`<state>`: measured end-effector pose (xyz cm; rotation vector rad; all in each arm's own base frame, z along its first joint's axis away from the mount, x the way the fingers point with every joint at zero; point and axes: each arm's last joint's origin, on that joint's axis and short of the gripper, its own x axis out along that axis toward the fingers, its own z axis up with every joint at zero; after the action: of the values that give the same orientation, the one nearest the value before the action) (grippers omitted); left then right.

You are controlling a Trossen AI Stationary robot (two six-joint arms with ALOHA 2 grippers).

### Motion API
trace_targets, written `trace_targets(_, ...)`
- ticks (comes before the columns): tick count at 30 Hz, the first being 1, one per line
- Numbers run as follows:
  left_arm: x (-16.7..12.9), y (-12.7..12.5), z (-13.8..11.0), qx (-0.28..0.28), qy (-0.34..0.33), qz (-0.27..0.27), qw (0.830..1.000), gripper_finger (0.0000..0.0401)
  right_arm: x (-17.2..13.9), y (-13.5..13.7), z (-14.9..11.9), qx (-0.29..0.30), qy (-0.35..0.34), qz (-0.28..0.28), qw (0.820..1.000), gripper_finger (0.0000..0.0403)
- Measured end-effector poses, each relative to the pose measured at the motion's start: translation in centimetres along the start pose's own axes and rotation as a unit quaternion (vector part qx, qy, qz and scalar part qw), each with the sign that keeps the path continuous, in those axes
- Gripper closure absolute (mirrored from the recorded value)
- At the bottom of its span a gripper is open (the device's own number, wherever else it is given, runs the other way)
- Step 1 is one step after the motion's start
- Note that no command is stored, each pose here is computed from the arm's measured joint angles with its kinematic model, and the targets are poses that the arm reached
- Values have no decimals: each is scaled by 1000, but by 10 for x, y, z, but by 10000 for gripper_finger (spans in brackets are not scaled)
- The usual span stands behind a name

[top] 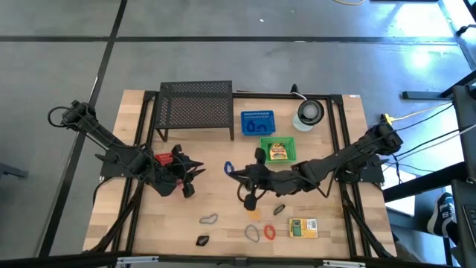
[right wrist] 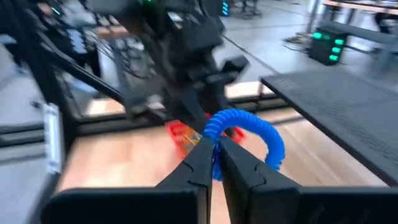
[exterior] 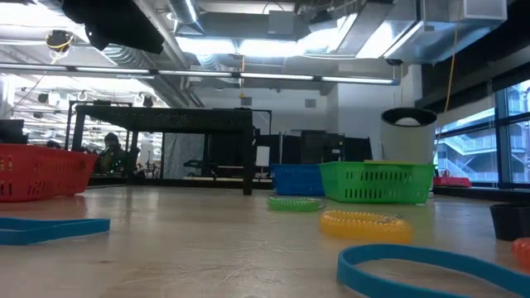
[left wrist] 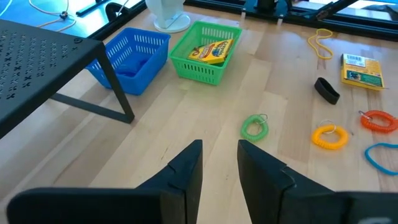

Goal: Pick & Place Office Desk Supplies
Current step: Put the blue spring keychain into the blue basket

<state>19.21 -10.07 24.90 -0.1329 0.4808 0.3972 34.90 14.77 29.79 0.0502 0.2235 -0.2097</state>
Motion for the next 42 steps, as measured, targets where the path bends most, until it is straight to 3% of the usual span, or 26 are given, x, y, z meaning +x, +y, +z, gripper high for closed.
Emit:
trace_targets(6,0,0,0,0,0,0,1000,306,6,-20,-1,-17,26,-56,998,380)
trace_targets(12,0,0,0,0,0,-1,1000,309,9,-69,2,23,97,-113,989,380)
trace_targets(19,0,0,0,0,2,-3,1000,311,23,-135,-10,76,170,-187,965,380)
trace_targets(26,0,0,0,4,3,-3,1000,308,35,-185,-48,138,192,-294,926,380)
trace_targets(34,0,0,0,16,1,-4,1000,312,42,-213,-87,176,209,-355,894,380)
trace_targets(42,0,-1,1,14,0,-6,1000,313,61,-214,-114,175,223,-362,888,380)
